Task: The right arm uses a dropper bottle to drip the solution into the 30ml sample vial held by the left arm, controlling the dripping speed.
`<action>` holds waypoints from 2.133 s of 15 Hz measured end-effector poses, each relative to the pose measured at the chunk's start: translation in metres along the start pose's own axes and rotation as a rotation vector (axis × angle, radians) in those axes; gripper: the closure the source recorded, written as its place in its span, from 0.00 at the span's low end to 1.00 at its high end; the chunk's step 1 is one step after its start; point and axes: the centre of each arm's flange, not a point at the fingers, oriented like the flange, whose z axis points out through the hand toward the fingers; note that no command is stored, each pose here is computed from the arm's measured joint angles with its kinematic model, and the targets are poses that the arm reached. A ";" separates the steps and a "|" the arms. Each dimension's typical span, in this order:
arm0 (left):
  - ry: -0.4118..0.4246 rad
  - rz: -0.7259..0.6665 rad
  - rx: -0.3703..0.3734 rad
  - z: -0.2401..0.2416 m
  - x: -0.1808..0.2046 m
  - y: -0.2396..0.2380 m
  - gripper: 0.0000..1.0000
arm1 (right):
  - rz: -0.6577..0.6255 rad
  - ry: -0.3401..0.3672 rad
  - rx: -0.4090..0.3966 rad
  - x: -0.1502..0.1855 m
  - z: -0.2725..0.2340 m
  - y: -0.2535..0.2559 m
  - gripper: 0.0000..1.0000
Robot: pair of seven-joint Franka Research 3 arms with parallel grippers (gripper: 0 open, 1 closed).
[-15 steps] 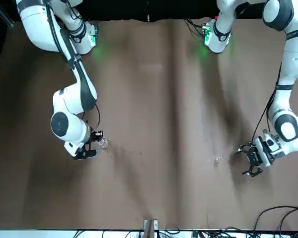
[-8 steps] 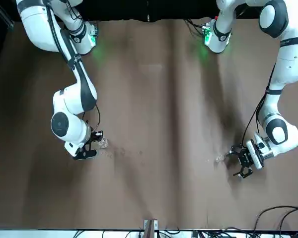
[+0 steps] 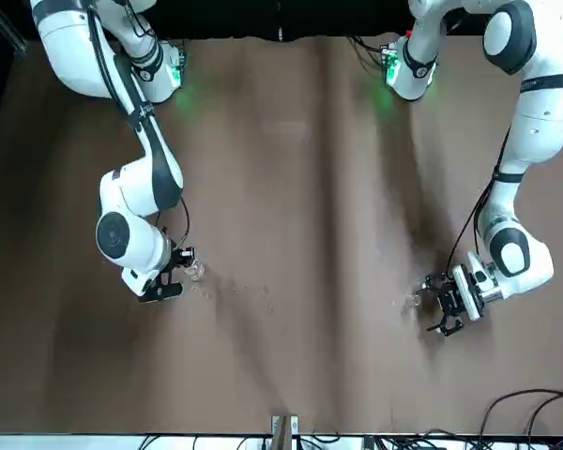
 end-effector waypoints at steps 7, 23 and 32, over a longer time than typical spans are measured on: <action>0.000 0.002 -0.013 0.008 0.002 0.003 0.00 | 0.013 -0.012 -0.001 -0.001 0.000 -0.004 0.69; 0.030 -0.022 -0.041 0.037 0.006 0.019 0.15 | 0.020 -0.019 -0.004 -0.002 -0.001 -0.003 0.96; 0.028 -0.026 -0.037 0.033 0.002 0.019 0.44 | 0.024 -0.018 -0.005 -0.001 -0.002 -0.001 0.96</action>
